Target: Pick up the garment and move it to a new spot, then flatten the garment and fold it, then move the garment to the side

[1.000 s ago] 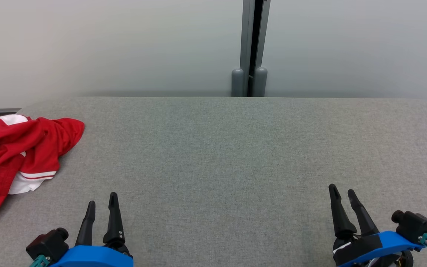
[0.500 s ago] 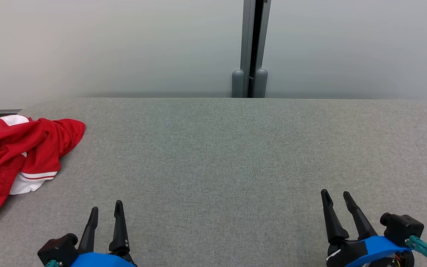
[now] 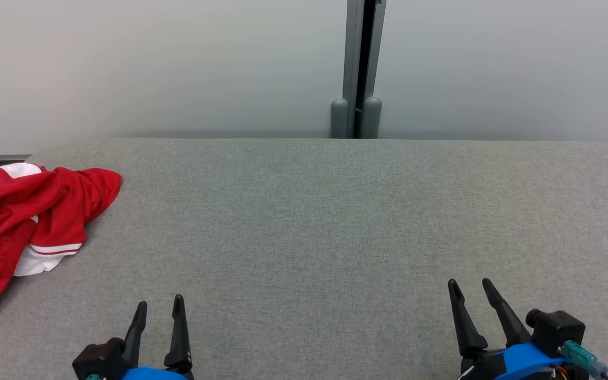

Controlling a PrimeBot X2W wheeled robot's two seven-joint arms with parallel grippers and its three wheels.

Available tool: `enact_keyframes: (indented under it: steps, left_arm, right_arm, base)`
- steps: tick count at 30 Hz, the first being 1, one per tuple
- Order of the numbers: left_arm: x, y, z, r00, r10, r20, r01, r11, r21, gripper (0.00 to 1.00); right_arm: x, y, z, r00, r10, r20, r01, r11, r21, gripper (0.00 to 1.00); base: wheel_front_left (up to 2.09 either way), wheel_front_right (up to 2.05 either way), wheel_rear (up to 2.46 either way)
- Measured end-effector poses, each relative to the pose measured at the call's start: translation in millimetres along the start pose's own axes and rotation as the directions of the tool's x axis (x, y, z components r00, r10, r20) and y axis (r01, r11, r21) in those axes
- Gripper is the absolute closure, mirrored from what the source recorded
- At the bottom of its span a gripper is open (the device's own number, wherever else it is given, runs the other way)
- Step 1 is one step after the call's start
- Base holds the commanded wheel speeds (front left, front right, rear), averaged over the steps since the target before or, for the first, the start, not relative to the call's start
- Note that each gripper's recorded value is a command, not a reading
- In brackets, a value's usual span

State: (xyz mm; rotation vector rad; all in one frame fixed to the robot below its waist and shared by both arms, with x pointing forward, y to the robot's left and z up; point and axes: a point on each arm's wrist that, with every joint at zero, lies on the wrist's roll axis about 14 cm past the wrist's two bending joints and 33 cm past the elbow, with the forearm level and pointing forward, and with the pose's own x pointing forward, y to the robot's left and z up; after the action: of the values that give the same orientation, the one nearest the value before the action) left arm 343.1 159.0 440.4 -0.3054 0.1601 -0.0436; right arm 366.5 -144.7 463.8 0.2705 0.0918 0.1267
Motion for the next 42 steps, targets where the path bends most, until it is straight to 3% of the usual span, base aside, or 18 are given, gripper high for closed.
enact_keyframes:
  steps: [29,42]
  left_arm:
    - [-5,0,-12,1.0,-0.02,-0.014,0.022,0.988,0.154,0.0]
    - [-6,2,-15,1.0,-0.011,-0.025,0.015,0.988,0.151,0.0]
  right_arm:
    - [0,9,-3,0.998,0.06,0.001,-0.059,0.977,-0.206,0.0]
    - [0,9,-5,0.998,0.059,-0.003,-0.058,0.976,-0.208,0.0]
  base:
    - [0.0,0.0,0.0]
    - [0.0,0.0,0.0]
